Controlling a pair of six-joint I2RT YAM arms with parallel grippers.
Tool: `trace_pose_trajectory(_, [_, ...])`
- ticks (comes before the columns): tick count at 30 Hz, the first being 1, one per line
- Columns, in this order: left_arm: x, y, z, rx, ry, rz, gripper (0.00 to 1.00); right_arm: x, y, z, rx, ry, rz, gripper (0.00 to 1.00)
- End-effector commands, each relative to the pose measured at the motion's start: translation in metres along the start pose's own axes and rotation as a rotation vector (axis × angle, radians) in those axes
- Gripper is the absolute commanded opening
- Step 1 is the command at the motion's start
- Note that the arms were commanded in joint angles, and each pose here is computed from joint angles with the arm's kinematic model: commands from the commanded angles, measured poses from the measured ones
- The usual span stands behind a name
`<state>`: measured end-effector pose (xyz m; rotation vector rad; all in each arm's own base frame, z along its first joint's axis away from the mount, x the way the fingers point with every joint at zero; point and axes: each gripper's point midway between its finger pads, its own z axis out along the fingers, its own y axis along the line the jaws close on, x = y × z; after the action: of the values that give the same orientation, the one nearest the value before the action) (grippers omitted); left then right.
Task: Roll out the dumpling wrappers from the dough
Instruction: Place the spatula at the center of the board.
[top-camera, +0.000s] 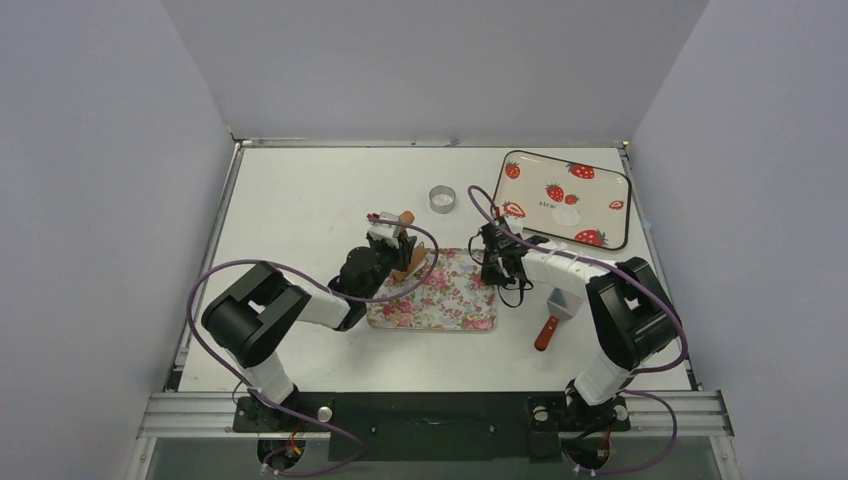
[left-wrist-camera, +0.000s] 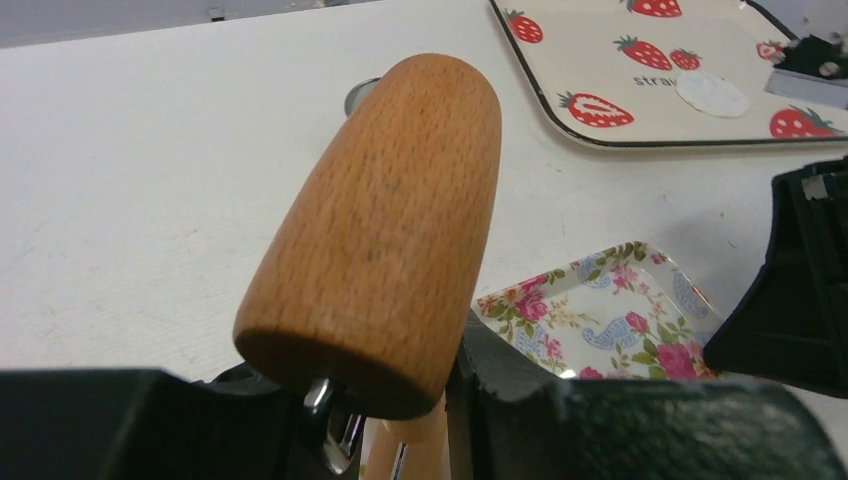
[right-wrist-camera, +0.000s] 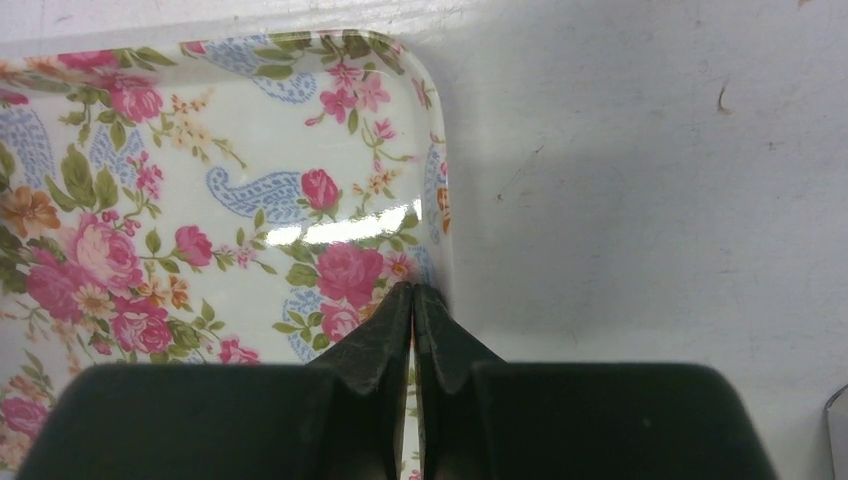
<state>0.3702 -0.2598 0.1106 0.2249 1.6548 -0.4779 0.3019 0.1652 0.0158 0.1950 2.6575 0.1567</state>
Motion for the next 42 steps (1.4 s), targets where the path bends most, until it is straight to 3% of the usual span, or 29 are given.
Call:
trace_pose_trajectory(1, [0.044, -0.017, -0.024, 0.170, 0.173, 0.167, 0.00, -0.004, 0.000, -0.021, 0.033, 0.002, -0.056, 0.05])
trace_pose_trajectory(8, [0.054, -0.054, -0.051, 0.329, 0.205, 0.137, 0.00, -0.050, 0.016, -0.064, -0.015, -0.128, -0.042, 0.13])
trace_pose_trajectory(11, [0.047, -0.088, -0.072, 0.475, 0.169, 0.136, 0.00, -0.047, 0.009, -0.059, 0.005, -0.119, -0.024, 0.18])
trace_pose_trajectory(16, [0.025, -0.116, -0.078, 0.568, 0.088, 0.154, 0.00, -0.028, -0.005, -0.034, 0.029, -0.069, 0.019, 0.31])
trace_pose_trajectory(26, [-0.014, -0.136, -0.071, 0.637, -0.048, 0.235, 0.00, 0.002, -0.009, -0.010, 0.000, 0.012, 0.060, 0.34])
trace_pose_trajectory(32, [-0.061, -0.167, -0.080, 0.751, -0.082, 0.137, 0.00, 0.005, -0.005, -0.001, -0.008, 0.023, 0.066, 0.34])
trace_pose_trajectory(37, [-0.090, -0.163, -0.061, 0.690, -0.098, 0.092, 0.00, 0.008, -0.005, 0.003, -0.011, 0.029, 0.066, 0.35])
trace_pose_trajectory(42, [-0.101, -0.103, -0.015, 0.440, -0.096, 0.121, 0.00, 0.010, -0.004, 0.003, -0.021, 0.038, 0.054, 0.35])
